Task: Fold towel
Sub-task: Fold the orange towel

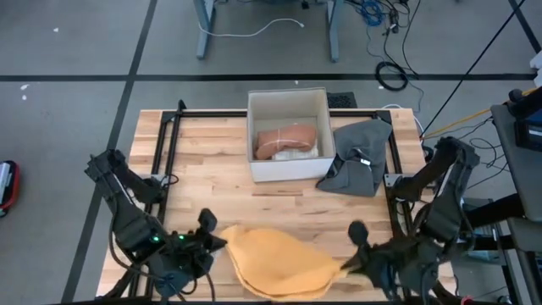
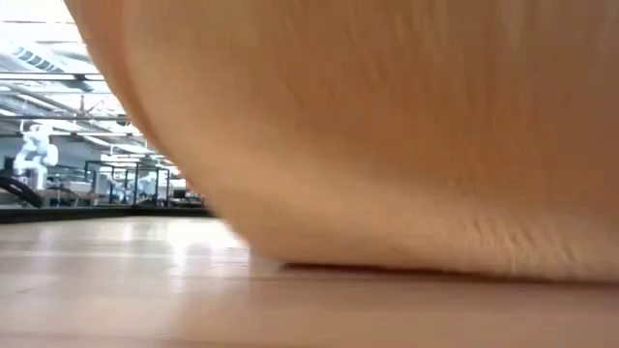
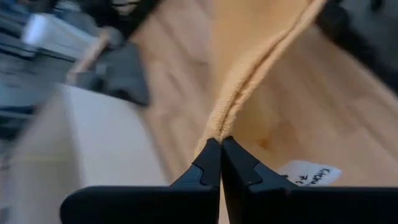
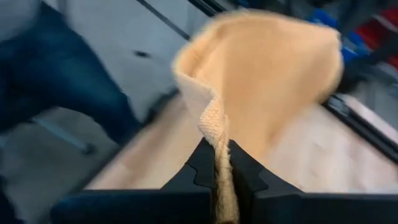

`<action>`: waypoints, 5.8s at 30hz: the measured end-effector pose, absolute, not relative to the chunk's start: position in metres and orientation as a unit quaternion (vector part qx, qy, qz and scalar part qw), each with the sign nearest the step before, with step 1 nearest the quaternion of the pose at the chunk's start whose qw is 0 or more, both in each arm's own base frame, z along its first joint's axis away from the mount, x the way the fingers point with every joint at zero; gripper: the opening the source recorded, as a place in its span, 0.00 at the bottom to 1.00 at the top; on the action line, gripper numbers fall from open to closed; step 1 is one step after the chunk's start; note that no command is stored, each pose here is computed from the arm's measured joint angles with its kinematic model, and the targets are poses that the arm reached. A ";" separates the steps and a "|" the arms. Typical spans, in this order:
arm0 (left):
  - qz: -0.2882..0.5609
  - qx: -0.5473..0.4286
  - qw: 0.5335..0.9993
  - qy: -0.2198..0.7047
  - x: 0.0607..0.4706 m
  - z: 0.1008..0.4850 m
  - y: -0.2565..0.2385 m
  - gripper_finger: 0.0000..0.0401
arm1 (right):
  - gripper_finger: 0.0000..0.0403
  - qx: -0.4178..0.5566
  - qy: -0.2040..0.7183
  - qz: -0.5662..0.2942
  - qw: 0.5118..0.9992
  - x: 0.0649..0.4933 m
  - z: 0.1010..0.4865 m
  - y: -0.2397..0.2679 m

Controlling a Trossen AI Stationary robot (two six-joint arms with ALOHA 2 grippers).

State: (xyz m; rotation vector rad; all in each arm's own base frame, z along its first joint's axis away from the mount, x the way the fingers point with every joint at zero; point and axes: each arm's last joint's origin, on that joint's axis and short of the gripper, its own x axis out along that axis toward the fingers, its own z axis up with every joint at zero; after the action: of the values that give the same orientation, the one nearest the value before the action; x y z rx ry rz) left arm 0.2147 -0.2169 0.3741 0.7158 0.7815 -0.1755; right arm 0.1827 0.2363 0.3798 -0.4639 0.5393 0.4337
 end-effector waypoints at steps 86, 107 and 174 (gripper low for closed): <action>-0.152 -0.062 0.881 0.444 0.262 0.183 -0.139 0.25 | 0.40 -0.086 0.298 0.093 0.946 0.204 0.180 0.128; -0.016 -0.206 0.899 0.385 0.259 0.121 -0.153 0.25 | 0.40 -0.108 0.344 0.035 0.932 0.242 0.127 0.111; -0.084 -0.116 0.852 0.504 0.164 0.140 -0.208 0.00 | 0.00 0.007 0.457 0.099 0.884 0.235 0.100 0.115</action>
State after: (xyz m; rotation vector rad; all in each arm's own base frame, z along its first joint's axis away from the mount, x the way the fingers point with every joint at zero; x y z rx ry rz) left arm 0.1638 -0.2077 0.1402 -0.2438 1.0606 -0.1764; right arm 0.2348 0.1148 0.0999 0.0143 0.9519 0.2051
